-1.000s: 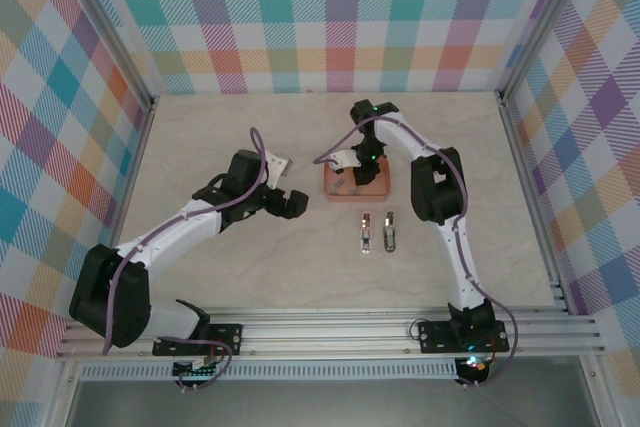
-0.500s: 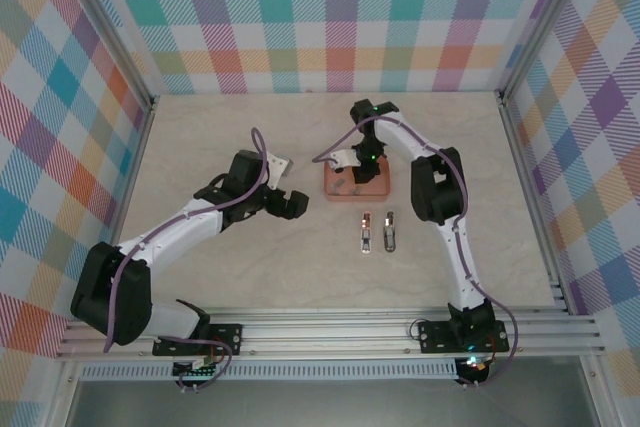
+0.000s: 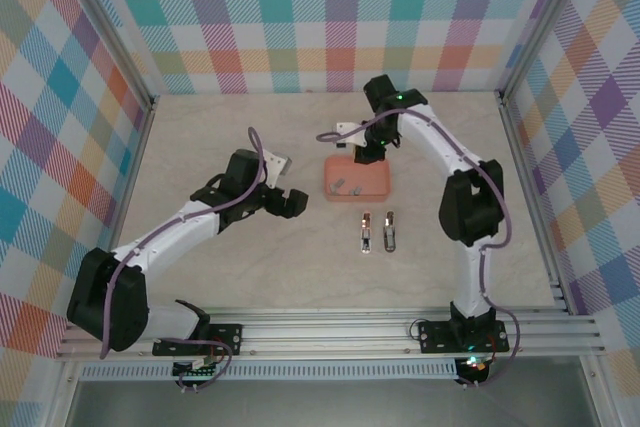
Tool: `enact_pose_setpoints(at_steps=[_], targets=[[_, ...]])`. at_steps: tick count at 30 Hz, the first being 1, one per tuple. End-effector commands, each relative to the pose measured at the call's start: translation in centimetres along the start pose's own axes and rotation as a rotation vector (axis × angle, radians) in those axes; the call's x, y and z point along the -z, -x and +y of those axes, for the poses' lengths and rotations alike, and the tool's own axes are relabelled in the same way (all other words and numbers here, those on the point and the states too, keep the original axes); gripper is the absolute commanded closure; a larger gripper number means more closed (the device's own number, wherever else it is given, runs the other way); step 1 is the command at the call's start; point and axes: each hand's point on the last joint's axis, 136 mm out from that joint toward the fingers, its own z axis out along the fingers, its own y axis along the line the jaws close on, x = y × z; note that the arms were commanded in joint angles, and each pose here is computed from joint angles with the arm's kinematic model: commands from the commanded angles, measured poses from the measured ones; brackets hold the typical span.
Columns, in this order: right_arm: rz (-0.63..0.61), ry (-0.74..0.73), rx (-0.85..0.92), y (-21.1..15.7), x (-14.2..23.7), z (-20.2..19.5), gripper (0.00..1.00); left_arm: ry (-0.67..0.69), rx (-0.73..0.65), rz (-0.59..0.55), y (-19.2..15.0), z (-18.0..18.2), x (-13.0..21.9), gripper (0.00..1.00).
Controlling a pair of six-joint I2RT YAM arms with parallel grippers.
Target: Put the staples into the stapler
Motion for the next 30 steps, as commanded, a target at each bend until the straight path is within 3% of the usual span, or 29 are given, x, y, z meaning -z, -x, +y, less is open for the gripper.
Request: enact_pose_setpoints(at_steps=[1, 15, 20, 30], targets=[[-0.085, 0.013, -0.145, 1.9, 1.7, 1.7, 0.79, -0.008, 0.01, -0.056, 1.7, -0.6, 1.2, 0.0], [-0.279, -0.051, -0.516, 3.7, 6.7, 10.6, 0.78, 0.165, 0.083, -0.012, 1.3, 1.7, 4.9, 0.0], [-0.287, -0.027, -0.591, 3.5, 6.9, 13.1, 0.77, 0.186, 0.09, 0.001, 0.2, 2.0, 5.4, 0.0], [-0.214, 0.041, -0.949, 4.5, 4.5, 14.2, 0.7, 0.178, 0.191, 0.069, -1.8, 2.0, 4.4, 0.0]])
